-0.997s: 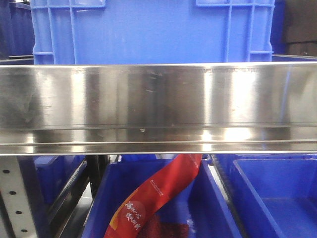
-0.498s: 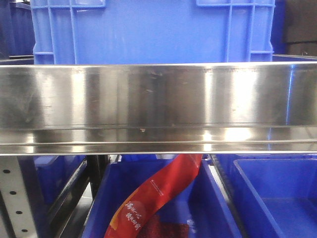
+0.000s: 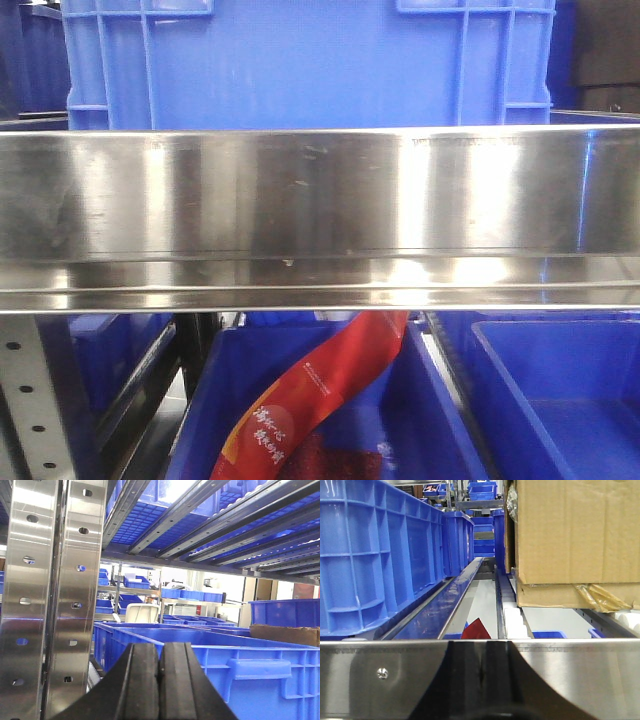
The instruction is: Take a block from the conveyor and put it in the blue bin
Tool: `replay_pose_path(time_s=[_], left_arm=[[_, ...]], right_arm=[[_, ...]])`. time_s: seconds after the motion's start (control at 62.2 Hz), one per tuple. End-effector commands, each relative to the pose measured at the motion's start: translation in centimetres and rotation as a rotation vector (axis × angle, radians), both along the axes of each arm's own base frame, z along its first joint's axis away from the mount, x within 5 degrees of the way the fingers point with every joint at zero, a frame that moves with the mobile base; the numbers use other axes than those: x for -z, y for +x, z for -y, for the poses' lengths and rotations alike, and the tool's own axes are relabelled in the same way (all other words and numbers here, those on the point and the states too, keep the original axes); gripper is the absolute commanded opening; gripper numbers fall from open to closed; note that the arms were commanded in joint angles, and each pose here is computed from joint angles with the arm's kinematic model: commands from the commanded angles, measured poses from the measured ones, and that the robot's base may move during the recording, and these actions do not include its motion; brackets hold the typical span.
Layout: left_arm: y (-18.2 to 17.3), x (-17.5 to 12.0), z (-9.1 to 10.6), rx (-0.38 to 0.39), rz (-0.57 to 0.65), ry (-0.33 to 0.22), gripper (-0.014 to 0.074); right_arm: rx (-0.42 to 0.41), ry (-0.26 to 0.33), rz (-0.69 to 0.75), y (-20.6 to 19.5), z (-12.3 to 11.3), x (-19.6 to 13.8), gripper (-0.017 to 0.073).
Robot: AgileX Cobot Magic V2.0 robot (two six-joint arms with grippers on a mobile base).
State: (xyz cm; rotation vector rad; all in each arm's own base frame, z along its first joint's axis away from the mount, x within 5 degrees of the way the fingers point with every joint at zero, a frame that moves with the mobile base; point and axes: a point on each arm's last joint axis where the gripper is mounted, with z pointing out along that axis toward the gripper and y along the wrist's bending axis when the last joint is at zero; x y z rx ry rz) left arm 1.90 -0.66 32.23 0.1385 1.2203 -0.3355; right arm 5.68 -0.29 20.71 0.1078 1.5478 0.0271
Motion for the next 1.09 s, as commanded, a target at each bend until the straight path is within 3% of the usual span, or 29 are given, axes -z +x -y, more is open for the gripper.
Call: replay_pose_path(time_s=[0.0, 0.096, 0.241, 0.289, 0.386, 0.546, 0.723, 1.077], left_arm=[[-0.1, -0.1, -0.1, -0.003, 0.015, -0.009, -0.0111], [-0.1, 0.0, 0.0, -0.01, 0.014, 0.005, -0.0111], [1.2, 2.5, 0.1, -0.106, 0.016, 0.145, -0.0111], [1.7, 3.7, 0.1, -0.136, -0.009, 0.157, -0.0111], [2.7, 6.5, 0.0, -0.198, -0.093, 0.148, -0.0111], [3.7, 10.7, -0.5, -0.278, -0.23, 0.062, -0.0111], [3.7, 10.9, -0.8, -0.343, -0.25, 0.074, -0.0111], [3.7, 10.5, -0.9, -0.347, -0.212, 0.068, -0.0111]], right_arm=[[0.008, -0.008, 0.03, -0.1, 0.0, -0.3, -0.0162], [0.008, -0.008, 0.03, -0.1, 0.0, -0.3, -0.0162], [0.008, -0.008, 0.03, -0.1, 0.0, -0.3, -0.0162], [0.008, -0.008, 0.03, -0.1, 0.0, -0.3, -0.0162], [0.008, -0.008, 0.03, -0.1, 0.0, -0.3, -0.0162], [0.008, -0.008, 0.03, -0.1, 0.0, -0.3, -0.0162], [0.008, -0.008, 0.03, -0.1, 0.0, -0.3, -0.0162], [0.008, -0.008, 0.03, -0.1, 0.0, -0.3, -0.0162]])
